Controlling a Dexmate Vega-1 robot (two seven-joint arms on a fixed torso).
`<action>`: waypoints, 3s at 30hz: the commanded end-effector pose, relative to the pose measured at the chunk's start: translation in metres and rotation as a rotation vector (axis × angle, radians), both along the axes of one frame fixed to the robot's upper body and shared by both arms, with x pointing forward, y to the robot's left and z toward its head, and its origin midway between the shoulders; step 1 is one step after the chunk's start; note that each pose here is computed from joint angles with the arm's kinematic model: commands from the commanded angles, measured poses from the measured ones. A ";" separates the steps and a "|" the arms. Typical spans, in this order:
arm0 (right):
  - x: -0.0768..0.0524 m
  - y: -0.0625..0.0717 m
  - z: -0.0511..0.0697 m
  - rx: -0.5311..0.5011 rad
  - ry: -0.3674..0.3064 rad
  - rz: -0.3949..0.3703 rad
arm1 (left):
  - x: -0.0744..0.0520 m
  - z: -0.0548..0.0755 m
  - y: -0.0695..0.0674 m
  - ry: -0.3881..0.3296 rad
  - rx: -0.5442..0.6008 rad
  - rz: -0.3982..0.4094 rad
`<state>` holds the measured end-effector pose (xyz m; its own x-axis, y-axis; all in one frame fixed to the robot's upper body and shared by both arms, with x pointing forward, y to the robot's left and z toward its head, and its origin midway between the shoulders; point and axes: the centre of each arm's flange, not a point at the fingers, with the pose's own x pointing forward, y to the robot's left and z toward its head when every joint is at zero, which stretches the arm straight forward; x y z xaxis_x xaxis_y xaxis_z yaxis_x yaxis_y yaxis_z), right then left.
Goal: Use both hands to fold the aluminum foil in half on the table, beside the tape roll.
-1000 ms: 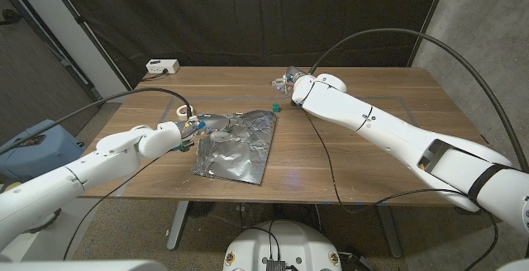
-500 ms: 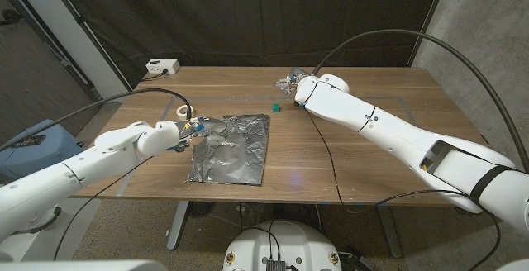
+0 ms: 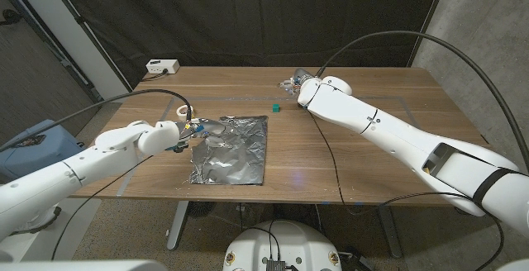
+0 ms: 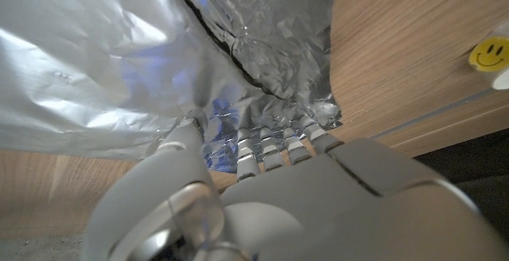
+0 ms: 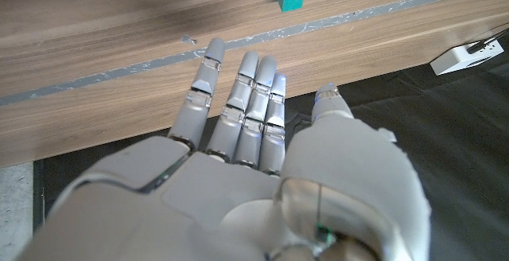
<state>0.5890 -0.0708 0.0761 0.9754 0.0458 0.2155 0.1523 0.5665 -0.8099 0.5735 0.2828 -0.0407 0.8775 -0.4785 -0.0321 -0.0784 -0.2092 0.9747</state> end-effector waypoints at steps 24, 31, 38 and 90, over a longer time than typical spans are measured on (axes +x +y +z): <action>-0.053 0.027 -0.021 -0.172 -0.123 0.104 | 0.011 -0.006 -0.010 0.024 -0.047 -0.010; -0.058 0.032 -0.031 -0.211 -0.129 0.127 | 0.009 -0.006 -0.010 0.025 -0.047 -0.010; -0.060 0.036 -0.040 -0.240 -0.145 0.141 | 0.008 -0.006 -0.012 0.023 -0.049 -0.010; -0.015 0.071 -0.099 -0.647 -0.255 0.338 | 0.014 -0.004 -0.013 0.031 -0.085 -0.032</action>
<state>0.5632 0.0028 -0.0065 0.8386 0.4820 0.2539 0.2411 0.0896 -0.9664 0.5869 0.2713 -0.0459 0.8638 -0.5034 -0.0189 -0.0528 -0.1277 0.9904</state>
